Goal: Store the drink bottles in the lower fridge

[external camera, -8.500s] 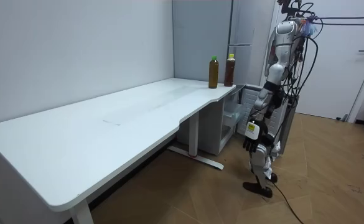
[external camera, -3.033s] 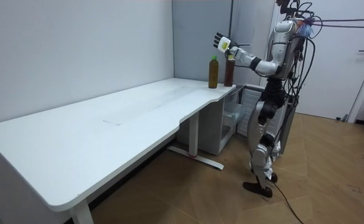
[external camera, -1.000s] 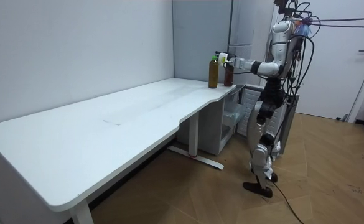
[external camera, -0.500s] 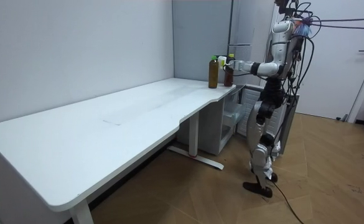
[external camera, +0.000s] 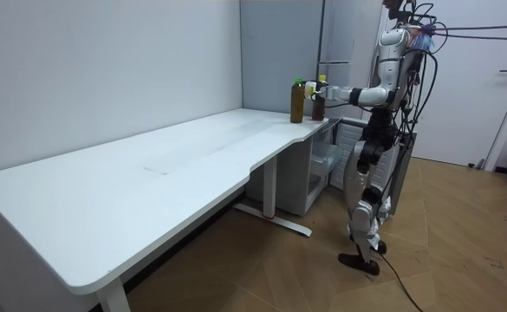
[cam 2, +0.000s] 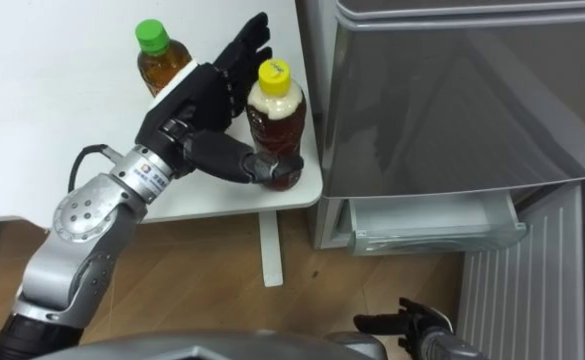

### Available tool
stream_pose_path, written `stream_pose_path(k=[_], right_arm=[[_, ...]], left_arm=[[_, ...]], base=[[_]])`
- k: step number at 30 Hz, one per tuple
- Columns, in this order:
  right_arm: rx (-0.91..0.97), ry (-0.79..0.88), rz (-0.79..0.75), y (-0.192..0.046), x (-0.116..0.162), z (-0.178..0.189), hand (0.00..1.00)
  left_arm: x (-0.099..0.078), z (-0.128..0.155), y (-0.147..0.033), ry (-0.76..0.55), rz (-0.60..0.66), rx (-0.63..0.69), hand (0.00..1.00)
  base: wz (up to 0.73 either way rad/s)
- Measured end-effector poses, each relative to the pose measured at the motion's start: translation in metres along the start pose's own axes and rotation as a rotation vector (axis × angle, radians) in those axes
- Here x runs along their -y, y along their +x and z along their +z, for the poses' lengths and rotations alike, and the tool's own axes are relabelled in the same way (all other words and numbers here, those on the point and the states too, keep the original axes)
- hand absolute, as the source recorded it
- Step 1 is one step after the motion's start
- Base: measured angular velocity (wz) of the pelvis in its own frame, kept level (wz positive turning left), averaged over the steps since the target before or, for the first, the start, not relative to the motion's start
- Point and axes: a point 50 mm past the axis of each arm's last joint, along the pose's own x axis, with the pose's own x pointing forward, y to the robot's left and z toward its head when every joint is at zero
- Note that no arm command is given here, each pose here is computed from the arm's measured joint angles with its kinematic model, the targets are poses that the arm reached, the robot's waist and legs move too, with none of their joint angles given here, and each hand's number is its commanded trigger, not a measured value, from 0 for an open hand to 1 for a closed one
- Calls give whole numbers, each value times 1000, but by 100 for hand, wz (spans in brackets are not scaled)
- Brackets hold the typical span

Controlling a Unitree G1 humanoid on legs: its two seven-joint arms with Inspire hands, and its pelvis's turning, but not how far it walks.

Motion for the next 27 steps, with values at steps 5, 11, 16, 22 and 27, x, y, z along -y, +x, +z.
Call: stream_pose_path(k=[5,11,16,22,27], right_arm=[[3,0,5,0,-1,1,0],[3,-1,8,1,-2,2,0],[2,-1,8,1,-2,2,0],[0,-1,11,1,-2,2,0],[0,-1,17,1,-2,2,0]], left_arm=[[6,-1,2,1,-26,-6,0],[10,-2,3,-2,-43,-9,0],[10,-2,3,-3,-47,-10,4],[11,-3,3,-4,-63,-12,100],[11,-3,3,-6,-64,-18,100]], base=[[0],[0],[0],[0],[0]])
